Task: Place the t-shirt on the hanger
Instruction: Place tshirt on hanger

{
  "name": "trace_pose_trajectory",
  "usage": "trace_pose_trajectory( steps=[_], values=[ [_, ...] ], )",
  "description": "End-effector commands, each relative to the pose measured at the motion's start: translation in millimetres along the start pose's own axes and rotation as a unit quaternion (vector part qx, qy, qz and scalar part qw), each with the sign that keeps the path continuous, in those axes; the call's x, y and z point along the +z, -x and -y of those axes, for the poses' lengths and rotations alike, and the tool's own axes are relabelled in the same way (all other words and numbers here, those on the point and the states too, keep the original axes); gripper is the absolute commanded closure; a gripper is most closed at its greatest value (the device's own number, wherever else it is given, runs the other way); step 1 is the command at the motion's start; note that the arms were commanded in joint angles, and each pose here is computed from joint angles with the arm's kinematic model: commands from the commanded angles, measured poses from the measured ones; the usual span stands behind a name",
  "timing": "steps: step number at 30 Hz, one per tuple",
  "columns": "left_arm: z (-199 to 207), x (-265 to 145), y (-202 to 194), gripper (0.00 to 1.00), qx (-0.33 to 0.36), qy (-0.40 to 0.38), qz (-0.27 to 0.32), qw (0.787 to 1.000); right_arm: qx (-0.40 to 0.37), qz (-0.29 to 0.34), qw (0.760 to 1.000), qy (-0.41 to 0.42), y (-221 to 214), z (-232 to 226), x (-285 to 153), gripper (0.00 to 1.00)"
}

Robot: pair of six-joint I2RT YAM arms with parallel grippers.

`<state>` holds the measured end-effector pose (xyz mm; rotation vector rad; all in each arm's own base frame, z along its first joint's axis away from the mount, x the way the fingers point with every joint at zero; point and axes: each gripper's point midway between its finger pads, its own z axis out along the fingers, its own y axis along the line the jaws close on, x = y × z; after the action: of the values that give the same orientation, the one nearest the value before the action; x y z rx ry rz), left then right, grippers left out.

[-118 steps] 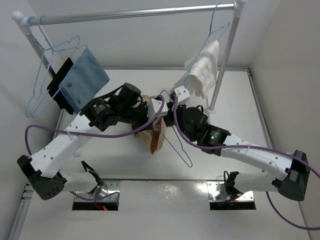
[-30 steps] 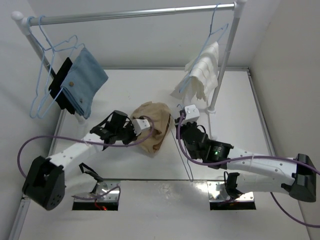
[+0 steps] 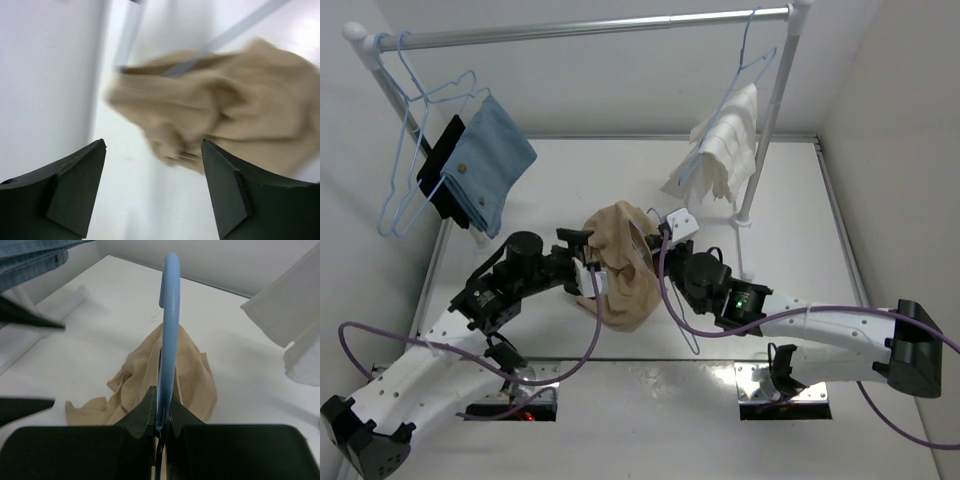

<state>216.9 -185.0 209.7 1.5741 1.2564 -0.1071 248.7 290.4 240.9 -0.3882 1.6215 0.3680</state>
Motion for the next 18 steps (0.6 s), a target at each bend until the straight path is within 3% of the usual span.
trace_pose_trajectory(
  steps=[1, 5, 11, 18],
  values=[
    [-64.8, 3.7, 19.2, 0.17, 0.037, 0.121, 0.028, 0.992, 0.037, 0.039, 0.998, 0.038, 21.4, -13.6, -2.8, 1.0],
    [-81.0, 34.2, -6.3, 0.13, 0.015, 0.063, -0.031, 0.997, 0.037, 0.04, 0.997, 0.05, 17.4, -17.4, -3.6, 1.0],
    [-73.6, 61.4, -2.3, 0.07, 0.113, -0.035, 0.021, 0.993, 0.029, 0.035, 0.996, 0.074, 17.0, -25.5, -4.7, 1.0],
    [-87.4, 83.6, -34.9, 0.08, 0.136, -0.096, -0.015, 0.986, 0.024, 0.035, 0.996, 0.079, 18.2, -28.1, -3.3, 1.0]
  ],
)
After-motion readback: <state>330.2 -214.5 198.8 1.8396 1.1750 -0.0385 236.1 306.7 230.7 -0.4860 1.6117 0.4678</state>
